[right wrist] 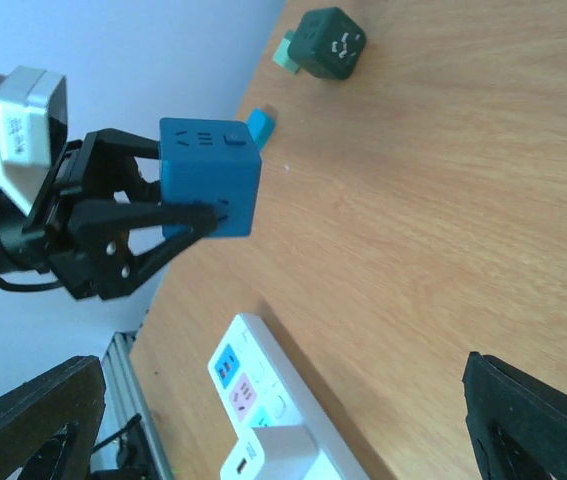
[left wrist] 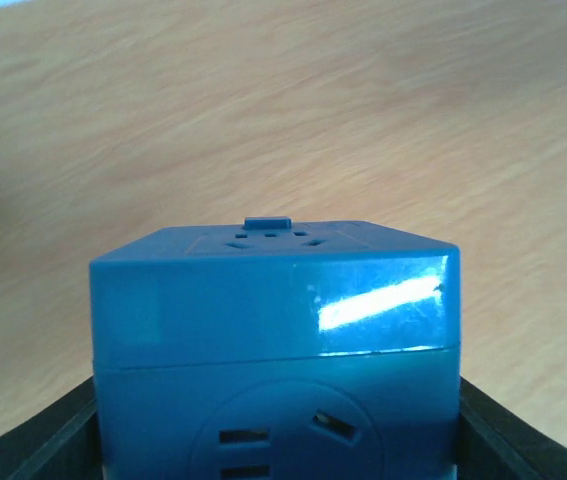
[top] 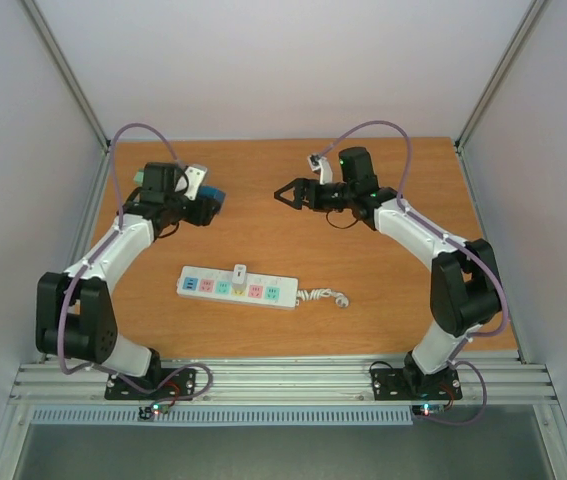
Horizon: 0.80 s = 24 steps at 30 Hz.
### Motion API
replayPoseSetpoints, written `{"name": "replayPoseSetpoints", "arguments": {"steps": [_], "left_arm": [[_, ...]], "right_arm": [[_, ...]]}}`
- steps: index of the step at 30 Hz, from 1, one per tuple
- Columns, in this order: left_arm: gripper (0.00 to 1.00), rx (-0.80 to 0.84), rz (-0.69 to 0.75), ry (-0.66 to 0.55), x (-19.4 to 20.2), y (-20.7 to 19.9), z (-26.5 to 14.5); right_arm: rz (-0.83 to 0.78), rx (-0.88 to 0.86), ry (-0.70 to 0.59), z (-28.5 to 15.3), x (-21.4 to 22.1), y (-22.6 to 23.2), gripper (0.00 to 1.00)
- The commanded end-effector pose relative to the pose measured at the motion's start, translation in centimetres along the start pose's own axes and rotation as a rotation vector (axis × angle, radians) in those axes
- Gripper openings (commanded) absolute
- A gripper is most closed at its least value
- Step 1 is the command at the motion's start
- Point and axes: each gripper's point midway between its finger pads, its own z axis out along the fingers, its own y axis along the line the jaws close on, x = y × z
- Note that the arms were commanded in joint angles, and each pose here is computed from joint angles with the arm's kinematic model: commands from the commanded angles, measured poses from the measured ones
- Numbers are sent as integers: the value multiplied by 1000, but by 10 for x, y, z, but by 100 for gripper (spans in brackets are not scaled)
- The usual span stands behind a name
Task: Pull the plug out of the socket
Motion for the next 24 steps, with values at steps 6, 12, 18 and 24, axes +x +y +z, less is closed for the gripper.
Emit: {"name": "replayPoseSetpoints", "arguments": {"steps": [6,12,18,24], "left_arm": [[12,-379,-187,80,9,80,-9],[12,-518,-218,177,23,111,-2],[12,-531,-296,281,43,135,18],[14,-542,-304,313,48,152,32]], "right_arm": [[-119,71,-68,-21,-2,-5,99],[-116,62,-60,-18,-2,-6,98],[-124,63,-50,-17,2,-8,98],[-129,59,-38,-16,5,-10,98]]}}
